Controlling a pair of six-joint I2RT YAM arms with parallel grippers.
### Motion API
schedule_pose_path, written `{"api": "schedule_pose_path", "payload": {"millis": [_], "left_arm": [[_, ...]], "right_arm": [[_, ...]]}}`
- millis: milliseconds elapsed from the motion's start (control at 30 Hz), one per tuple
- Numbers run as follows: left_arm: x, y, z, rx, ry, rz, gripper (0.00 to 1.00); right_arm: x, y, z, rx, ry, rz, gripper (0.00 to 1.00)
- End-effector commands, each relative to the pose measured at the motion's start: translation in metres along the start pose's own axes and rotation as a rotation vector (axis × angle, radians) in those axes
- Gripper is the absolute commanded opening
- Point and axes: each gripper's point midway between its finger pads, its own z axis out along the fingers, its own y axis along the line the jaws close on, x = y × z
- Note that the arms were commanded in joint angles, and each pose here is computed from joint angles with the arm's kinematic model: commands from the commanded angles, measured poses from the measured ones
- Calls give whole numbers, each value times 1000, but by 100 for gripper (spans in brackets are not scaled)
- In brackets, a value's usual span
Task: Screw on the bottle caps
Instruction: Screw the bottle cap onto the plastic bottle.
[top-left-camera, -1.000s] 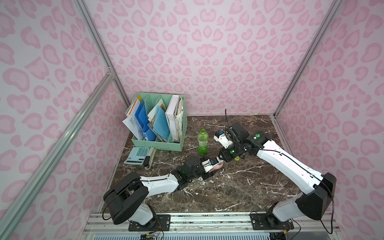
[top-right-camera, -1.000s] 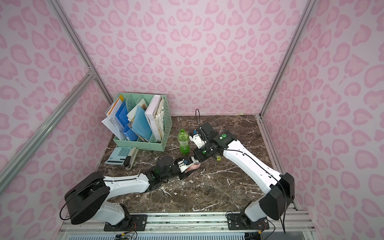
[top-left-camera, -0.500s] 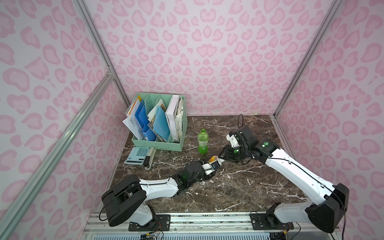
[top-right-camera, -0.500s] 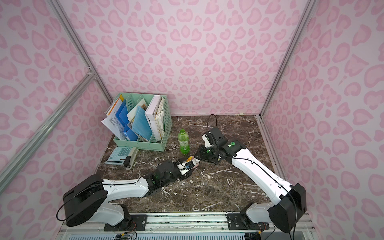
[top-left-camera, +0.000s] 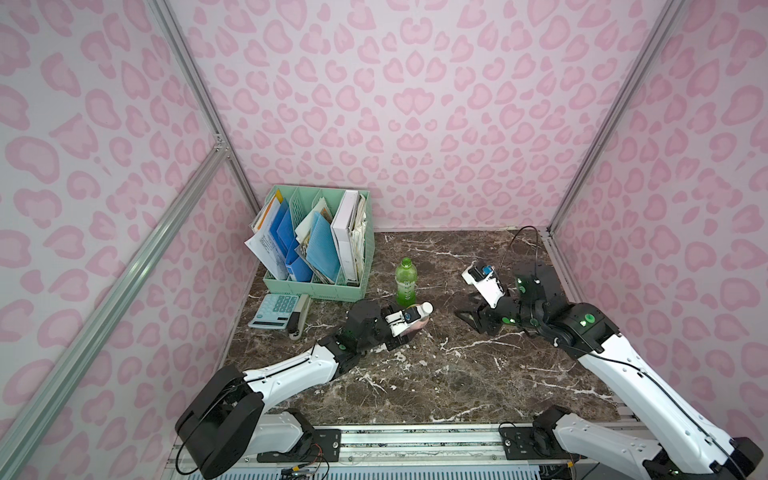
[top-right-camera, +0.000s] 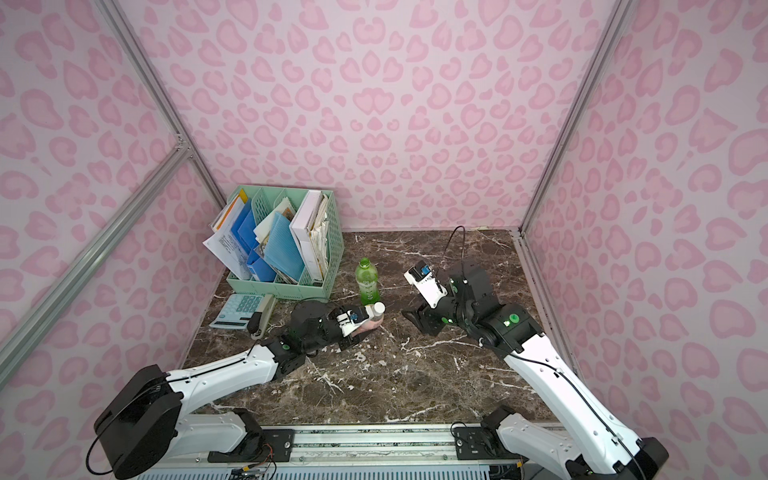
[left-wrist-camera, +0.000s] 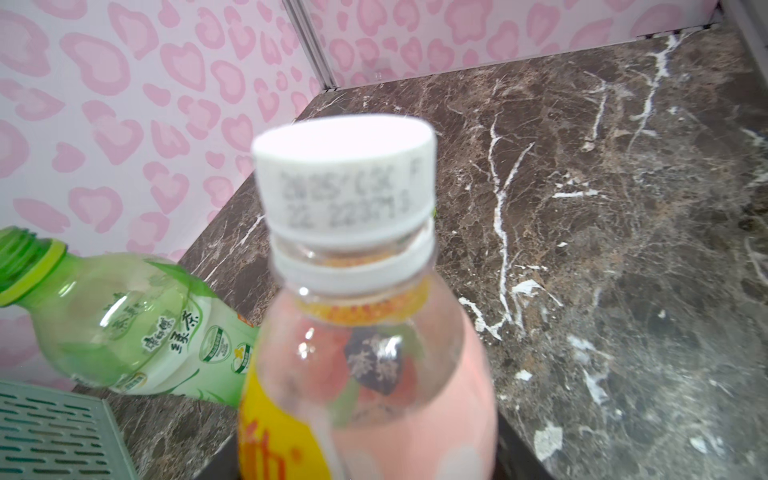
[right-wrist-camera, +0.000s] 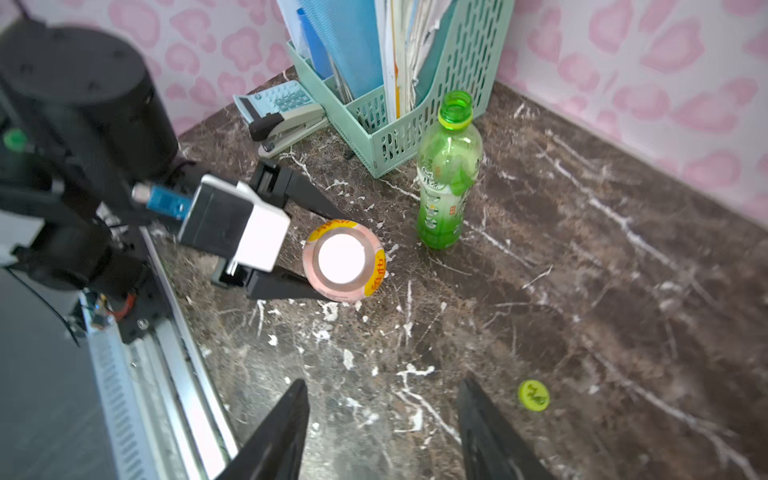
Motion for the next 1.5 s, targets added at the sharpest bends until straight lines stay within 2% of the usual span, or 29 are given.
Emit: {"api": "schedule_pose_path", "payload": {"millis": [0,100,233,433,800,1100,1333,1467], "left_arm": [[-2,-23,-4,160,-6,19,50],[-4,-26,-4,193,7,35,50],[-6,-27,-3,207,2,42,50],[-9,-28,-3,218,-12,40,50],[-10,-30,-1,230,-19,33,50],[-7,-30,2,238,-4,25,50],[-10,-29,1,231,-12,26,50],[-12,-24,-1,195,-26,32,49]], "right_arm": [[-16,12,3,-86,-57,-383,56],[-10,15,11,-148,3,-532,55],[-11,18,17,-197,20,-671,55],[0,36,35,-306,51,-760,53],[17,45,61,-386,81,-748,49],[17,48,69,-410,68,-727,44],[23,45,74,-394,104,-671,30],[26,44,79,-375,141,-554,21]]}}
